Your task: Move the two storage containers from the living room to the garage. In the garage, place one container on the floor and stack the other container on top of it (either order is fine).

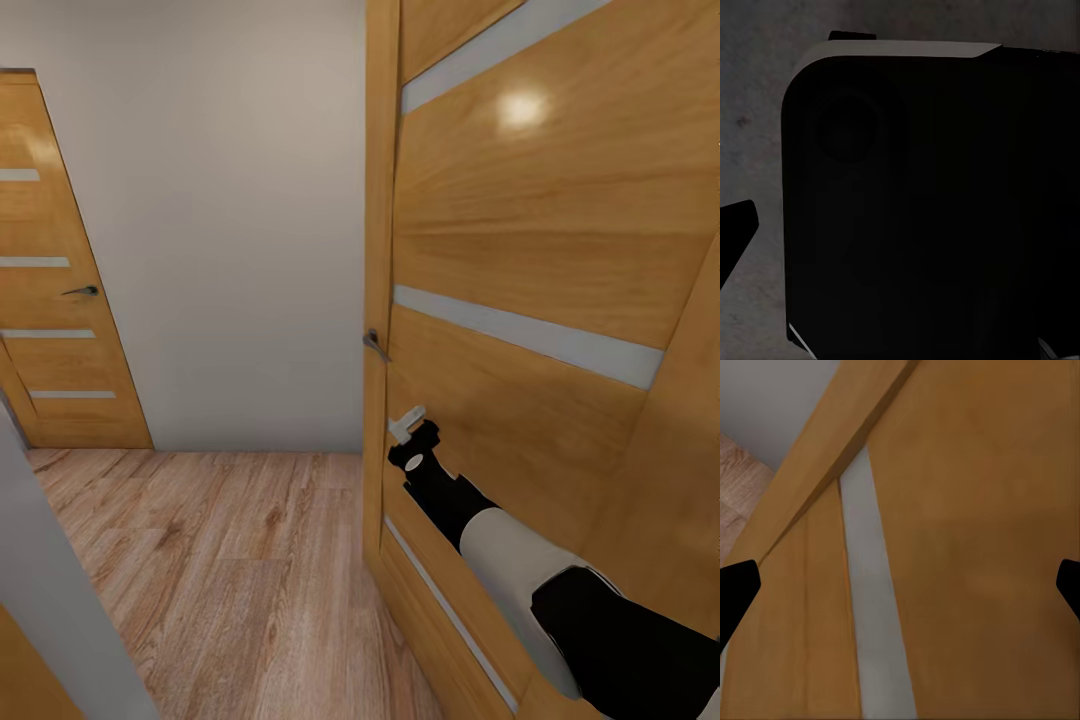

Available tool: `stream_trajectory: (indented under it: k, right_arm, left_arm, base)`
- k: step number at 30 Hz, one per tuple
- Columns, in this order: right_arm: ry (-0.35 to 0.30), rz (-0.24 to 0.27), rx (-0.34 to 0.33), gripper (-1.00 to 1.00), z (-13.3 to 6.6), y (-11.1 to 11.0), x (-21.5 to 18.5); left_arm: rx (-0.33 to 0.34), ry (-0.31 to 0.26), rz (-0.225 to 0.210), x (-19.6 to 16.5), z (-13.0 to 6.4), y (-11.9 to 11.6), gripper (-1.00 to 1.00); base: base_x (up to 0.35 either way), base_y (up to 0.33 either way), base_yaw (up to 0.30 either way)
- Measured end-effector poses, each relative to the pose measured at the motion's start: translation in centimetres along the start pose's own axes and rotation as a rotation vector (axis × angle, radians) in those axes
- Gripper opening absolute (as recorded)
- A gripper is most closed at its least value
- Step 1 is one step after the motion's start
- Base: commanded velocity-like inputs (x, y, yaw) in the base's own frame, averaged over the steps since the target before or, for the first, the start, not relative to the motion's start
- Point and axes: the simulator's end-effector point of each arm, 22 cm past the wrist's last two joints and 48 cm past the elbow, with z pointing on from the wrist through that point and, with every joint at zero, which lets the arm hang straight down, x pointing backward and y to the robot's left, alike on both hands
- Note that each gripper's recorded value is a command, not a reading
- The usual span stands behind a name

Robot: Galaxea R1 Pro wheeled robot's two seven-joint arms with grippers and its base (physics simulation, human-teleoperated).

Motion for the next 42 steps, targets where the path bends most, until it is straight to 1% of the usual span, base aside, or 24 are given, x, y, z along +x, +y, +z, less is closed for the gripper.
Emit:
stream_trajectory:
  k: [8,14,16,20,28,32,37,42]
  right_arm:
    - [0.017,-0.004,0.002,1.0,0.1,0.1,0.8]
    - [0.008,0.003,0.024,1.0,0.1,-0.3,0.9]
    - [0.006,-0.007,0.032,1.0,0.2,-0.2,1.2]
    - [0.031,-0.021,0.061,1.0,0.3,-0.5,2.9]
    - [0.02,-0.024,0.081,1.0,0.3,-0.7,3.0]
    - [0.029,-0.01,0.086,1.0,0.3,-0.9,3.3]
    - [0.029,-0.009,0.085,1.0,0.3,-0.9,3.4]
    - [0.029,-0.01,0.085,1.0,0.3,-0.8,3.4]
  left_arm:
    - [0.0,0.0,0.0,0.0,0.0,0.0,1.0]
    - [0.0,0.0,-0.001,0.0,0.0,0.0,1.0]
    - [0.0,0.0,-0.001,0.0,0.0,0.0,1.0]
    - [0.0,0.0,0.0,0.0,0.0,0.0,1.0]
    - [0.0,0.0,0.0,0.0,0.0,0.0,1.0]
    - [0.0,0.001,0.0,0.0,0.0,0.0,1.0]
    - [0.0,0.001,-0.001,0.0,0.0,0.0,1.0]
    - [0.0,0.001,0.0,0.0,0.0,0.0,1.0]
  base:
    - [0.0,-0.005,0.0]
    - [0.0,0.0,0.0]
    - [0.0,0.0,0.0]
    - [0.0,0.0,0.0]
    - [0.0,0.0,0.002]
    - [0.0,0.0,0.134]
    - [0.0,0.0,0.208]
    - [0.0,0.0,0.056]
